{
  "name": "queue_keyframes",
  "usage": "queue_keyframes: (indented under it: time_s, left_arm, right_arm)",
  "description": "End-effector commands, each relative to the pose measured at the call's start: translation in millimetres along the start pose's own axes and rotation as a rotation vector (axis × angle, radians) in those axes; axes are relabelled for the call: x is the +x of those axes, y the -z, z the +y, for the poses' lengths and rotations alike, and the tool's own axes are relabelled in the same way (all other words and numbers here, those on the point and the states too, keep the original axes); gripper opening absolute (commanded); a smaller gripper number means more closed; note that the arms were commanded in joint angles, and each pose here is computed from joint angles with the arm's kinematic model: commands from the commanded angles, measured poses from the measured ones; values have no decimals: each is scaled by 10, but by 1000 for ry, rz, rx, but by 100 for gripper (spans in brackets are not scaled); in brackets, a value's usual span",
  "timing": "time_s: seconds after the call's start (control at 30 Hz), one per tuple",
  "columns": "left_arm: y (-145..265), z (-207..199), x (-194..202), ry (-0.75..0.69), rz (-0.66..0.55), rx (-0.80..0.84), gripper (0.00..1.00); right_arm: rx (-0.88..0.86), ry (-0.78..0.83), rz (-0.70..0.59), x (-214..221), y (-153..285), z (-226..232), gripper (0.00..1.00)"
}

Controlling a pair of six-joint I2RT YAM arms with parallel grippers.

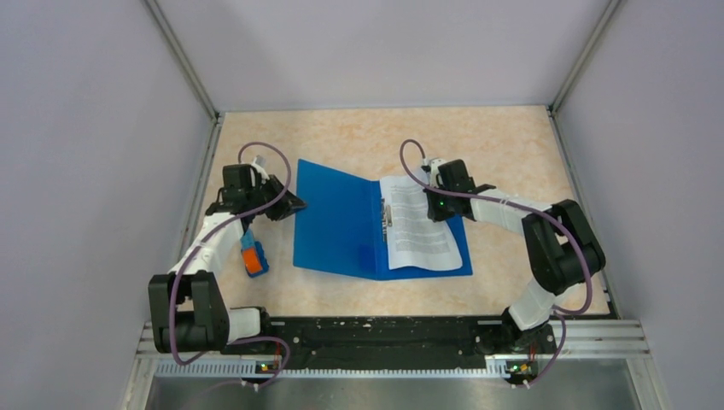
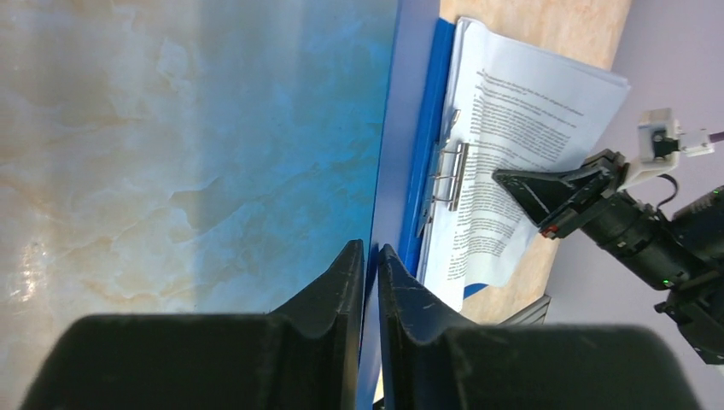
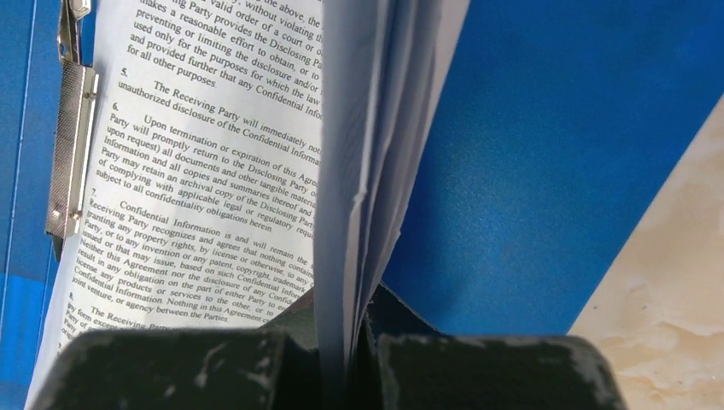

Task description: Put the files into the folder

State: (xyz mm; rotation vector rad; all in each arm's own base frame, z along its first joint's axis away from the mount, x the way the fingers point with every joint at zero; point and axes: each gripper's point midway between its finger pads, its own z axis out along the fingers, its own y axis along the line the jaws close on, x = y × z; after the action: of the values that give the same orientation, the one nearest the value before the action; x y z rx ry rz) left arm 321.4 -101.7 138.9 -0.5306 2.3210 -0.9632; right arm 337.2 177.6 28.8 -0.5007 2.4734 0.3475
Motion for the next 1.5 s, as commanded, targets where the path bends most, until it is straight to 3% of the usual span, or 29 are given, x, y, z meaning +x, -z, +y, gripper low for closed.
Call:
queue_keyframes:
  time_s: [0.0, 0.23, 0.8, 1.03, 1.47]
  left_arm:
    - [62, -17, 17, -44, -26, 3, 15]
    - [117, 12, 12, -63, -54, -27, 0]
    - [99, 30, 49, -101, -41, -34, 0]
    - [84, 68, 14, -118, -42, -58, 0]
    - [3, 60, -126, -148, -34, -74, 0]
  right_arm:
    - [20, 11, -78, -249, 161, 29, 0]
    - [25, 4, -78, -217, 197, 25, 0]
    - [-14, -7, -65, -209, 191, 98, 0]
    - [2, -8, -57, -241, 176, 70, 14]
    - [-49, 29, -34, -233, 98, 142, 11]
